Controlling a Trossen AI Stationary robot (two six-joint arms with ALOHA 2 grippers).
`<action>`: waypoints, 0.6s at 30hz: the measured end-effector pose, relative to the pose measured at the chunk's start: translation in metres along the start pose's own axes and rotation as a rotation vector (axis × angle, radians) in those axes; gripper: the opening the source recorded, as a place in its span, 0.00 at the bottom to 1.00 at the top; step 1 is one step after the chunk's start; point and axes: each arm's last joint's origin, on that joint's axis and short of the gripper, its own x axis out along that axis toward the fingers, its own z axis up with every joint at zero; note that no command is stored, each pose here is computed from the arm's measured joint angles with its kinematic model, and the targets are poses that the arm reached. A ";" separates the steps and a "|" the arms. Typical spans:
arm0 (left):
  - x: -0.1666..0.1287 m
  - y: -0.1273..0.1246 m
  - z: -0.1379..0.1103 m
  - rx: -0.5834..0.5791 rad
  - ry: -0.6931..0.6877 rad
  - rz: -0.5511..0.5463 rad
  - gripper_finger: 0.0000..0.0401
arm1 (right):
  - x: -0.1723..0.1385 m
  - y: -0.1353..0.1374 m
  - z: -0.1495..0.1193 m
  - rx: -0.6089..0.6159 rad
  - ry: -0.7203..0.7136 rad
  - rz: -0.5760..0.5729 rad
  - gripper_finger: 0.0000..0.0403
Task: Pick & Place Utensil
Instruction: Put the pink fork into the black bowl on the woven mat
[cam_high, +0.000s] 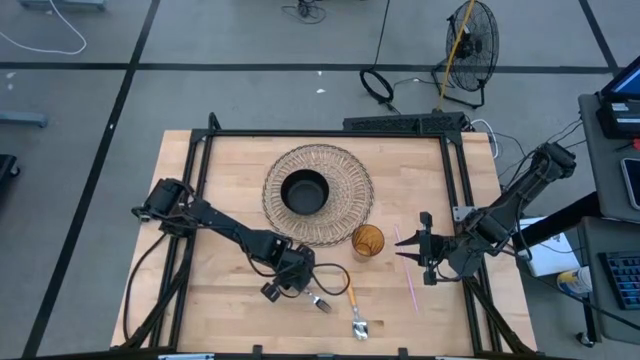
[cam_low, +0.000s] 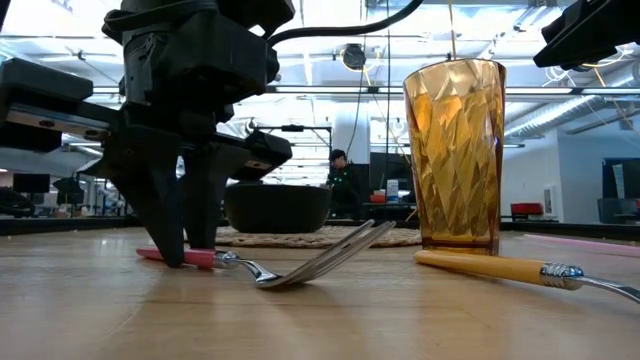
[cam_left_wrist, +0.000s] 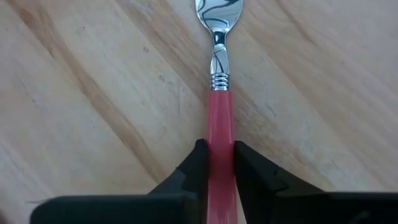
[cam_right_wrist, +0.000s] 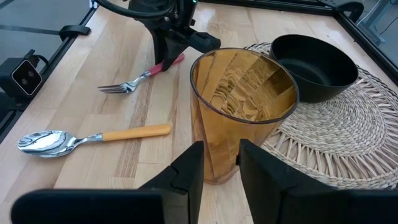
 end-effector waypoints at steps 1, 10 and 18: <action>0.000 0.000 0.000 0.001 0.003 0.000 0.14 | 0.000 0.000 0.000 0.000 0.000 0.000 0.22; 0.000 0.000 -0.001 0.000 0.013 0.009 0.14 | 0.000 0.000 0.000 0.000 0.000 0.000 0.22; -0.003 0.000 -0.002 -0.005 0.020 0.020 0.14 | 0.000 0.000 0.000 -0.003 0.000 0.000 0.22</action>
